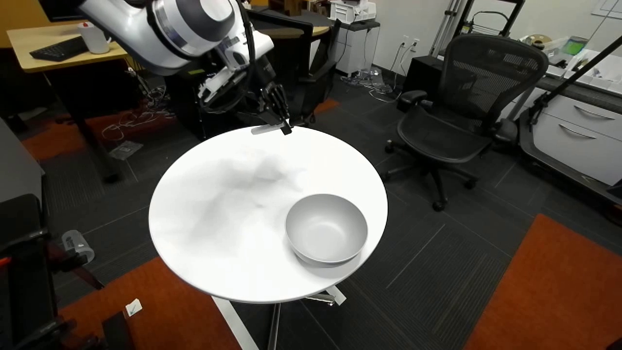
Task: Put the marker inside the white bowl then remove it and put it on the table
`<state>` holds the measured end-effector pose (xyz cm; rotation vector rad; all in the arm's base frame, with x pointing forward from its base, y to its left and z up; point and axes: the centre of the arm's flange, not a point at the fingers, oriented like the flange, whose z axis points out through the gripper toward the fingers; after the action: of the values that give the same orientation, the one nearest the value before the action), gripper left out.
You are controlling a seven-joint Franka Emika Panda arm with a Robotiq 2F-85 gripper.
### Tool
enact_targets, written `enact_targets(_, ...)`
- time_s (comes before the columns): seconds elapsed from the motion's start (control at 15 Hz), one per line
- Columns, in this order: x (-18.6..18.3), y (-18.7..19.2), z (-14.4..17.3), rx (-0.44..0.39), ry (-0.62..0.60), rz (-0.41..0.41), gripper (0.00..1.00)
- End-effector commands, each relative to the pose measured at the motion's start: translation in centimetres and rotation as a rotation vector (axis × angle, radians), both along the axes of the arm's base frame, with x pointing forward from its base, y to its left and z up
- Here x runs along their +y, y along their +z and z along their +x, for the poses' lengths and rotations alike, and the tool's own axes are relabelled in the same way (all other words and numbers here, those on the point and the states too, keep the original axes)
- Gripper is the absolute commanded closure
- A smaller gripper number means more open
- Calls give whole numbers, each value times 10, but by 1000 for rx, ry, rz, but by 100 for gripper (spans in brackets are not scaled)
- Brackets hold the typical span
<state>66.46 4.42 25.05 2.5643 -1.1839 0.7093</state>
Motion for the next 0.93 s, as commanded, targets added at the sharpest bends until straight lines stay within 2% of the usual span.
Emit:
enact_targets(0.0,32,-2,-10,-8,30,0,94)
enact_targets(0.33,71,-18,-26,37,76,14,94)
enact_targets(0.87,88,-80,-29,101,75,66,94)
